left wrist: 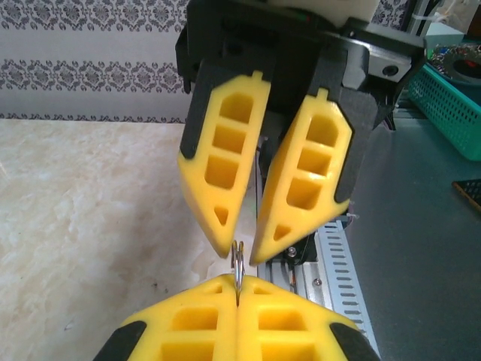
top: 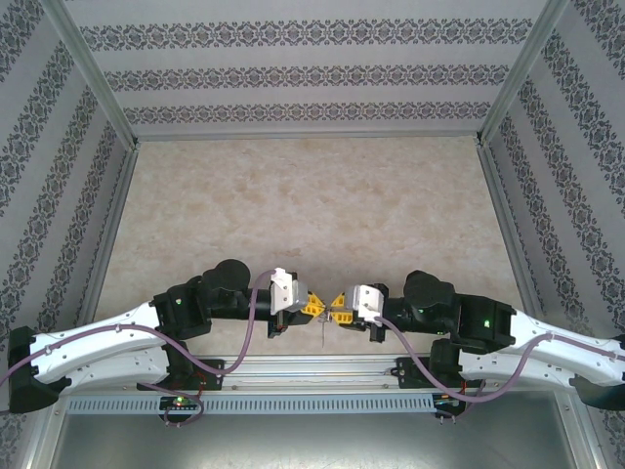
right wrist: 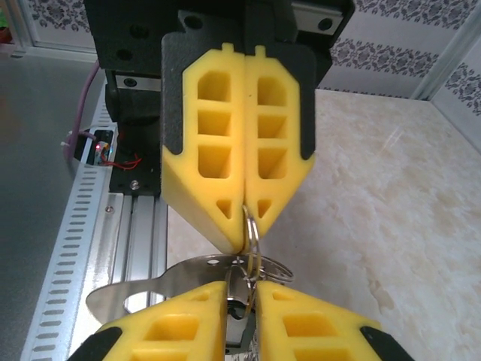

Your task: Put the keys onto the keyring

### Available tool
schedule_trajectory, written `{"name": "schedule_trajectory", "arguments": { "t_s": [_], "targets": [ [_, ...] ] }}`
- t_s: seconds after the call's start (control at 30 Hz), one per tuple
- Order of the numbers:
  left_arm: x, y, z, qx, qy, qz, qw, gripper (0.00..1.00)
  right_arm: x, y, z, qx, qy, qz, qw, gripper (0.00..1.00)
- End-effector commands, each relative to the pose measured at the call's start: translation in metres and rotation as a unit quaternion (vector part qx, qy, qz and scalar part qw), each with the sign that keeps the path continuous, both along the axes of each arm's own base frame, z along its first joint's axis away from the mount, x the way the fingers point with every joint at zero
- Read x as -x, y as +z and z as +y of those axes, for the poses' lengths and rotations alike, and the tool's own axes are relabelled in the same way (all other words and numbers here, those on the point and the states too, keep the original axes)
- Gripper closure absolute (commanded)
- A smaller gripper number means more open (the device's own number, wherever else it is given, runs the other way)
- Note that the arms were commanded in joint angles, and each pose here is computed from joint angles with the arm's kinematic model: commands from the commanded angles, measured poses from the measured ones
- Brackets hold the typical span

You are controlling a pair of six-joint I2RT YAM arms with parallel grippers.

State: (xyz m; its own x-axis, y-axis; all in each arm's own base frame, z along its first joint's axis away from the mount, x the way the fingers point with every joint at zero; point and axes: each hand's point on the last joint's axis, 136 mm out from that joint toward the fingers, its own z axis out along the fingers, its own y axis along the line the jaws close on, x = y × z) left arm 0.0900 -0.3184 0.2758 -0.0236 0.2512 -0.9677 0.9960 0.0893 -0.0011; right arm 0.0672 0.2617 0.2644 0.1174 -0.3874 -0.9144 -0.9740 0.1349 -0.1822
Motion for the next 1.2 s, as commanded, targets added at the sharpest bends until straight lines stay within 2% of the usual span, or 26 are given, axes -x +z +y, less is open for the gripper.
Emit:
{"name": "schedule_trajectory", "arguments": {
  "t_s": [0.0,0.17,0.47,0.77,0.93,1.17],
  "targets": [
    [0.006,0.021,-0.003,0.047,-0.014,-0.01,0.999,1.0,0.002,-0.002,0.003,-0.007,0.006,0.014,1.0,0.82],
    [0.006,0.02,-0.004,0.048,-0.016,-0.009,0.999,1.0,0.002,-0.003,0.003,-0.007,0.007,0.014,1.0,0.87],
    [0.013,0.029,-0.002,0.072,-0.033,-0.012,0.997,1.0,-0.001,-0.003,0.002,-0.007,-0.001,0.01,1.0,0.91],
    [0.016,0.031,0.003,0.082,-0.033,-0.019,0.996,1.0,-0.004,0.002,-0.002,-0.023,-0.012,0.003,1.0,0.86],
    [0.016,0.032,0.002,0.082,-0.036,-0.018,0.996,1.0,-0.004,0.004,-0.003,-0.027,-0.013,0.003,1.0,0.92],
    [0.015,0.03,0.001,0.075,-0.035,-0.02,0.996,1.0,-0.001,0.003,0.003,-0.022,0.0,0.007,1.0,0.93]
  ]
}}
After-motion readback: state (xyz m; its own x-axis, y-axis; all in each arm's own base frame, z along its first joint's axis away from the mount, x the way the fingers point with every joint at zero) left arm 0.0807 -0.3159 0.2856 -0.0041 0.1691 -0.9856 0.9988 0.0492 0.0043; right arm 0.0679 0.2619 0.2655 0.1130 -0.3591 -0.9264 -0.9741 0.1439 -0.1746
